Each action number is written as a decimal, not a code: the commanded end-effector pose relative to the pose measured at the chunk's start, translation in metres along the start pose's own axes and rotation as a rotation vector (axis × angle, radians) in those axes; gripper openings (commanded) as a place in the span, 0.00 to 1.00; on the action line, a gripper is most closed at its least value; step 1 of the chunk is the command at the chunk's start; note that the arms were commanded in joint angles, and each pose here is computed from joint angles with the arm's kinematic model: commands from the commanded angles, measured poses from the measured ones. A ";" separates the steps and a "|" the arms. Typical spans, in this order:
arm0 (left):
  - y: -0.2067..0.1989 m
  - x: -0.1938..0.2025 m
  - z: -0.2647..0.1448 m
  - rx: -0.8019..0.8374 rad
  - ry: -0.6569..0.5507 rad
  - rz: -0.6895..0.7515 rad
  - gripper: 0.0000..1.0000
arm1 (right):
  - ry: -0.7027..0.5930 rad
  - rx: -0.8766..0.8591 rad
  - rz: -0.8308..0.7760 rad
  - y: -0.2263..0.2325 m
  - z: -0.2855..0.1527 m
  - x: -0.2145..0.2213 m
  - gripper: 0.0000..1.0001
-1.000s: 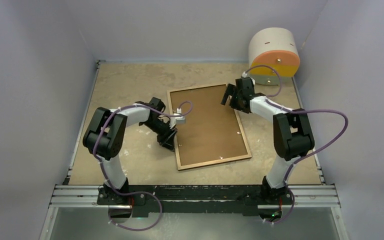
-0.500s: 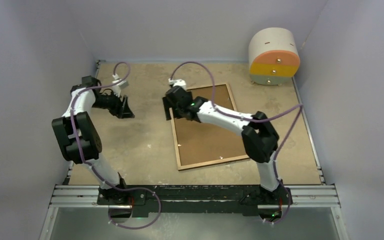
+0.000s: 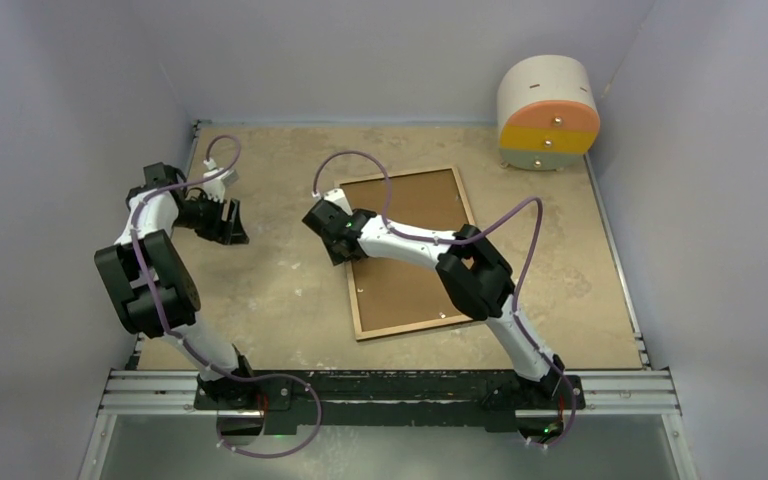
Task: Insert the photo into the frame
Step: Turn over the photo frame at the center of the board.
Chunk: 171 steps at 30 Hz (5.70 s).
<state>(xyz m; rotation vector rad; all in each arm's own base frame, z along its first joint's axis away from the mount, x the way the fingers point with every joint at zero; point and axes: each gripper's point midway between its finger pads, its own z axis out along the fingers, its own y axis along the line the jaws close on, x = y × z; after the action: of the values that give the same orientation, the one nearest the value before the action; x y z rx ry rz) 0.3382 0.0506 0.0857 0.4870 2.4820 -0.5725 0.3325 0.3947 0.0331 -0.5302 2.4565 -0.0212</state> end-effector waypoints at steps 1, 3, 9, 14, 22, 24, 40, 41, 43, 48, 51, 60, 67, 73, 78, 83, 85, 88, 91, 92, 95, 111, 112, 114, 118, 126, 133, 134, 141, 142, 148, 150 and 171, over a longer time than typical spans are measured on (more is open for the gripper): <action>0.006 -0.009 -0.008 -0.063 -0.035 0.023 0.62 | -0.034 0.039 -0.013 0.000 -0.008 -0.011 0.55; 0.007 -0.006 -0.006 -0.064 -0.028 0.020 0.62 | -0.030 0.045 -0.024 0.003 -0.006 -0.008 0.51; 0.010 -0.002 -0.004 -0.070 -0.019 0.028 0.62 | -0.011 0.061 -0.048 0.012 0.000 0.000 0.44; 0.009 -0.002 -0.004 -0.070 -0.021 0.039 0.62 | 0.008 0.057 -0.057 0.019 0.005 0.005 0.39; 0.004 0.001 0.000 -0.047 -0.029 0.017 0.62 | -0.004 0.056 -0.057 0.030 0.001 -0.006 0.12; -0.001 0.002 0.001 -0.026 -0.035 0.010 0.63 | -0.025 0.026 -0.026 0.036 -0.008 -0.017 0.03; -0.026 0.003 0.002 0.095 -0.044 -0.040 0.63 | -0.258 -0.520 0.411 0.091 -0.170 -0.158 0.00; -0.028 -0.001 -0.001 0.098 -0.052 -0.037 0.63 | -0.269 -0.566 0.446 0.091 -0.183 -0.168 0.00; -0.033 -0.012 -0.009 0.114 -0.075 -0.035 0.63 | -0.278 -0.666 0.511 0.090 -0.205 -0.184 0.00; -0.050 -0.054 -0.039 0.139 -0.172 -0.005 0.63 | -0.302 -0.837 0.645 0.077 -0.244 -0.216 0.00; -0.063 -0.079 -0.054 0.127 -0.209 0.034 0.63 | -0.292 -0.921 0.706 0.072 -0.258 -0.225 0.00; -0.119 -0.136 -0.070 0.080 -0.277 0.182 0.63 | -0.286 -1.131 0.866 0.033 -0.285 -0.236 0.00; -0.155 -0.177 -0.065 0.100 -0.311 0.259 0.63 | -0.265 -1.147 0.908 -0.007 -0.273 -0.216 0.01; -0.193 -0.207 -0.029 0.142 -0.281 0.310 0.63 | -0.253 -1.103 0.887 -0.040 -0.264 -0.199 0.35; -0.215 -0.229 -0.004 0.152 -0.266 0.343 0.62 | -0.261 -1.041 0.859 -0.069 -0.263 -0.194 0.63; -0.224 -0.237 0.006 0.159 -0.253 0.358 0.62 | -0.251 -0.962 0.805 -0.097 -0.258 -0.185 0.74; -0.227 -0.238 0.010 0.159 -0.249 0.366 0.62 | -0.241 -0.905 0.763 -0.107 -0.253 -0.181 0.74; -0.232 -0.241 0.015 0.164 -0.233 0.379 0.62 | -0.236 -0.802 0.684 -0.122 -0.248 -0.175 0.74; -0.238 -0.244 0.024 0.160 -0.218 0.398 0.62 | -0.207 -0.748 0.614 -0.130 -0.245 -0.167 0.75; -0.243 -0.245 0.027 0.161 -0.212 0.408 0.62 | -0.204 -0.747 0.597 -0.131 -0.246 -0.166 0.75; -0.254 -0.253 0.032 0.159 -0.202 0.438 0.62 | -0.191 -0.774 0.578 -0.129 -0.247 -0.160 0.76; -0.236 -0.230 0.041 0.084 -0.119 0.481 0.61 | -0.170 -0.423 0.454 -0.182 -0.217 -0.115 0.62; -0.228 -0.224 0.041 0.081 -0.109 0.473 0.61 | -0.163 -0.393 0.447 -0.187 -0.213 -0.109 0.61; -0.200 -0.208 0.043 0.057 -0.080 0.444 0.61 | -0.152 -0.354 0.438 -0.195 -0.207 -0.096 0.60; -0.133 -0.159 0.060 -0.015 0.015 0.397 0.60 | -0.120 -0.334 0.460 -0.206 -0.192 -0.066 0.56; -0.076 -0.064 0.120 -0.099 0.194 0.377 0.59 | -0.092 -0.479 0.570 -0.189 -0.164 -0.022 0.36; -0.073 -0.033 0.145 -0.071 0.243 0.358 0.59 | -0.081 -0.566 0.635 -0.170 -0.144 0.002 0.32; -0.074 -0.030 0.146 -0.065 0.248 0.354 0.59 | -0.083 -0.583 0.638 -0.167 -0.142 0.004 0.32; -0.072 -0.015 0.143 -0.076 0.279 0.354 0.58 | -0.028 -0.619 0.680 -0.153 -0.104 0.030 0.40; -0.071 -0.011 0.142 -0.080 0.286 0.354 0.58 | -0.025 -0.619 0.691 -0.152 -0.098 0.034 0.42; -0.067 -0.003 0.135 -0.107 0.298 0.354 0.57 | 0.033 -0.585 0.737 -0.147 -0.057 0.060 0.57; -0.067 -0.002 0.134 -0.113 0.301 0.352 0.57 | 0.054 -0.568 0.741 -0.147 -0.048 0.068 0.63; -0.067 -0.032 0.108 -0.119 0.220 0.329 0.67 | 0.119 -0.052 0.640 -0.226 -0.048 0.115 0.99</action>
<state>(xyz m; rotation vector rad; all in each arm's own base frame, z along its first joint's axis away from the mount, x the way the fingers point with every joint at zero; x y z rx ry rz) 0.3815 -0.0720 0.0200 0.9708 2.5510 -0.2357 0.3063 0.1918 0.0382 0.2199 2.6053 0.6724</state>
